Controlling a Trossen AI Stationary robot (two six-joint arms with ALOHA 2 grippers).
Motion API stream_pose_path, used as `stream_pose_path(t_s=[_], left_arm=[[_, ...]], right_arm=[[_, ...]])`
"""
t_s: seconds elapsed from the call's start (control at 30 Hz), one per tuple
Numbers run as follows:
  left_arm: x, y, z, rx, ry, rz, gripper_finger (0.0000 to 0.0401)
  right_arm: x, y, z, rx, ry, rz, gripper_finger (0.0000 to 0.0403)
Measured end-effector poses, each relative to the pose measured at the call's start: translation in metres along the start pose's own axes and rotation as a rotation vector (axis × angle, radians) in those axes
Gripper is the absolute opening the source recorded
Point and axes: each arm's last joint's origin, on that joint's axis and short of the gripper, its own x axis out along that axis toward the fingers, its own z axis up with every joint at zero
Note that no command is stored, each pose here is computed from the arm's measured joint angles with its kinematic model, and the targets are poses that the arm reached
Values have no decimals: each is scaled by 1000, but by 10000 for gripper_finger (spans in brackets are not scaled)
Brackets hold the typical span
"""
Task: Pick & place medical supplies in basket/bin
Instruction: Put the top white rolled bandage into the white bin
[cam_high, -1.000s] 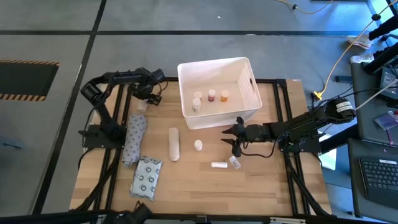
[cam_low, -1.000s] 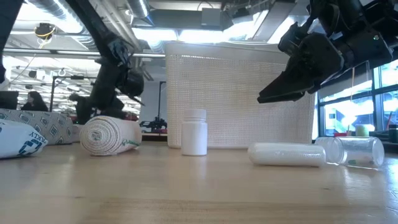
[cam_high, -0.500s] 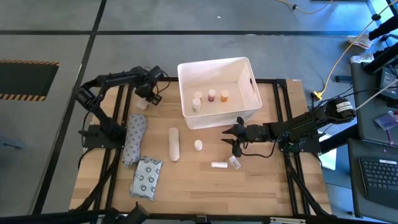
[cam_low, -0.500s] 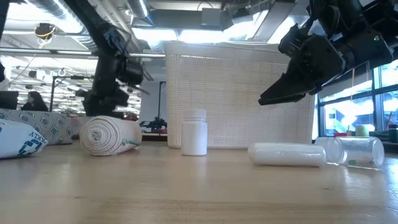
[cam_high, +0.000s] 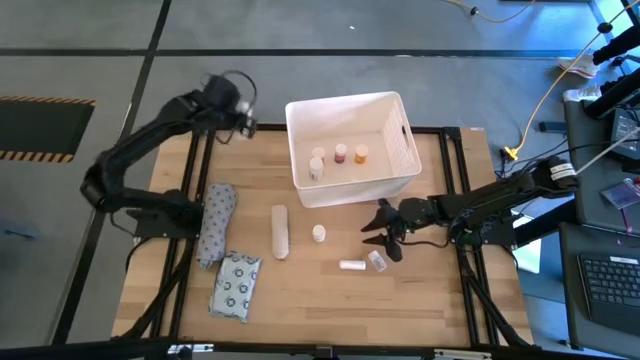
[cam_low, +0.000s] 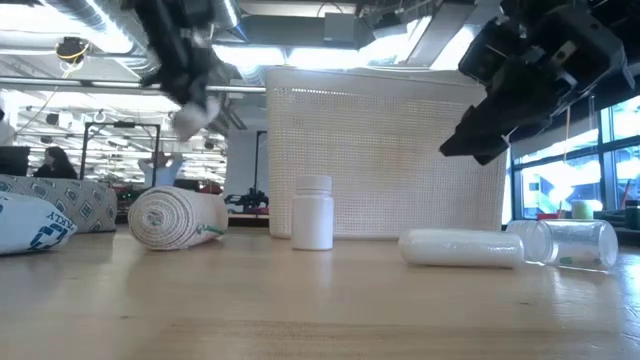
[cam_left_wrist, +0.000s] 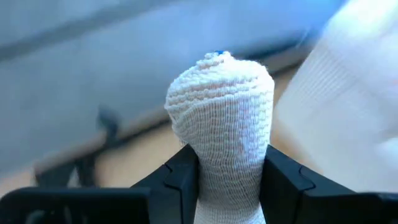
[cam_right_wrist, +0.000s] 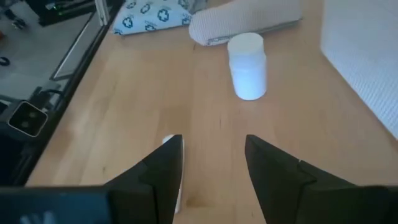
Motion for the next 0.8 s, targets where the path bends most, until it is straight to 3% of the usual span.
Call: stream_pose_path(t_s=[0.1,0.3,0.57,0.8], left_arm=[[-26,-15,16,37,-186,-156,120],[-54,-55,35,128,-309,-462,117],[-38,-125,57,290,-265,-565,116],[9,-191,61,457,-141,-582,116]], right_arm=[[-2,0,-1,2,20,-5,177],[-2,-1,-5,75,54,-18,177],[-4,1,-21,265,230,-9,177],[-4,7,-26,274,268,5,177]])
